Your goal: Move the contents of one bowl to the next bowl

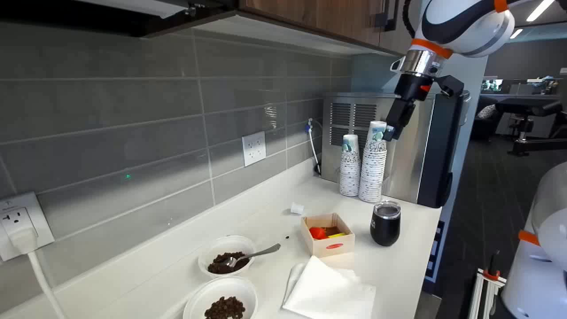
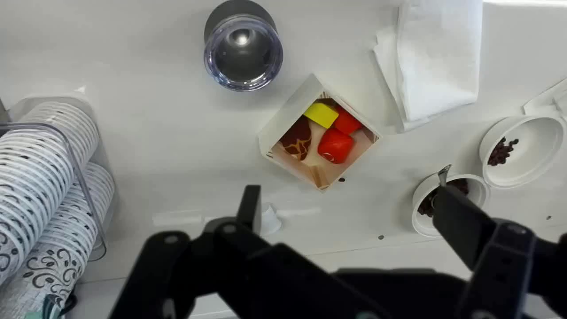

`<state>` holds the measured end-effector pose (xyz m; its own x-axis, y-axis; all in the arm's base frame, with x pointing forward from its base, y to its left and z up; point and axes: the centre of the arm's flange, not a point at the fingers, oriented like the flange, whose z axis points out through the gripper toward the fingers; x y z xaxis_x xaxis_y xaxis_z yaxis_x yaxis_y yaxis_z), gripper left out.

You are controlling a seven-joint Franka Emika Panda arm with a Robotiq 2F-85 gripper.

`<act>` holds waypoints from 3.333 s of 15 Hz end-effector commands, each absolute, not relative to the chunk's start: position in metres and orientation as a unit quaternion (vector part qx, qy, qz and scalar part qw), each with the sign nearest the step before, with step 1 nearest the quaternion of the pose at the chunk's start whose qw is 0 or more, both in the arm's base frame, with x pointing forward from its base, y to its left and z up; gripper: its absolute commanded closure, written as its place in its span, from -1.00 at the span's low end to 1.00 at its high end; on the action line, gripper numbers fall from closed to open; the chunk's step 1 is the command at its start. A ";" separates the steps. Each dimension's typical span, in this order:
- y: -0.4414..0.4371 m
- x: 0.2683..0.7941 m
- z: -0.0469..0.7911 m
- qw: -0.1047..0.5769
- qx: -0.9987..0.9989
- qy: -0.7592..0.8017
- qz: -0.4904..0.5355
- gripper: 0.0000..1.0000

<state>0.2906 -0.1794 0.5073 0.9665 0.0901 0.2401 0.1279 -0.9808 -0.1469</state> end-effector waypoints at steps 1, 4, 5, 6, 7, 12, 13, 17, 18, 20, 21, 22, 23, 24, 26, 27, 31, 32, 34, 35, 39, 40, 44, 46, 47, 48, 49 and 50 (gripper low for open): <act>-0.179 0.291 0.507 0.081 -0.988 -0.055 -0.117 -1.00; -0.179 0.291 0.507 0.081 -0.988 -0.055 -0.117 -1.00; -0.179 0.291 0.507 0.081 -0.988 -0.055 -0.117 -1.00; -0.179 0.291 0.507 0.081 -0.988 -0.055 -0.117 -1.00; -0.179 0.291 0.507 0.081 -0.988 -0.055 -0.117 -1.00; -0.173 0.304 0.481 0.102 -0.987 -0.063 -0.104 -1.00; -0.170 0.307 0.472 0.110 -0.987 -0.066 -0.100 -1.00; -0.150 0.328 0.436 0.148 -0.982 -0.075 -0.094 -1.00; -0.144 0.337 0.428 0.157 -0.980 -0.076 -0.096 -1.00; -0.134 0.354 0.414 0.175 -0.977 -0.075 -0.100 -1.00; -0.129 0.362 0.409 0.183 -0.975 -0.074 -0.102 -1.00; -0.123 0.372 0.403 0.191 -0.973 -0.078 -0.103 -1.00; -0.117 0.379 0.396 0.198 -0.971 -0.081 -0.102 -1.00; -0.111 0.386 0.388 0.206 -0.970 -0.084 -0.100 -1.00; -0.101 0.395 0.371 0.224 -0.966 -0.091 -0.097 -1.00; -0.096 0.401 0.361 0.235 -0.963 -0.095 -0.097 -1.00; -0.072 0.424 0.332 0.278 -0.949 -0.117 -0.089 -1.00; -0.067 0.430 0.327 0.288 -0.946 -0.123 -0.088 -1.00; -0.055 0.443 0.317 0.304 -0.939 -0.136 -0.083 -1.00; -0.049 0.450 0.311 0.310 -0.937 -0.143 -0.078 -1.00; -0.020 0.474 0.285 0.321 -0.931 -0.167 -0.053 -1.00; -0.014 0.478 0.279 0.324 -0.929 -0.172 -0.047 -1.00; 0.006 0.492 0.253 0.335 -0.922 -0.190 -0.024 -1.00; 0.014 0.497 0.241 0.344 -0.918 -0.198 -0.009 -1.00; 0.018 0.499 0.235 0.347 -0.916 -0.201 0.000 -1.00; 0.022 0.500 0.229 0.351 -0.914 -0.205 0.007 -1.00; 0.026 0.502 0.225 0.353 -0.912 -0.208 0.012 -1.00; 0.031 0.503 0.221 0.354 -0.911 -0.210 0.017 -1.00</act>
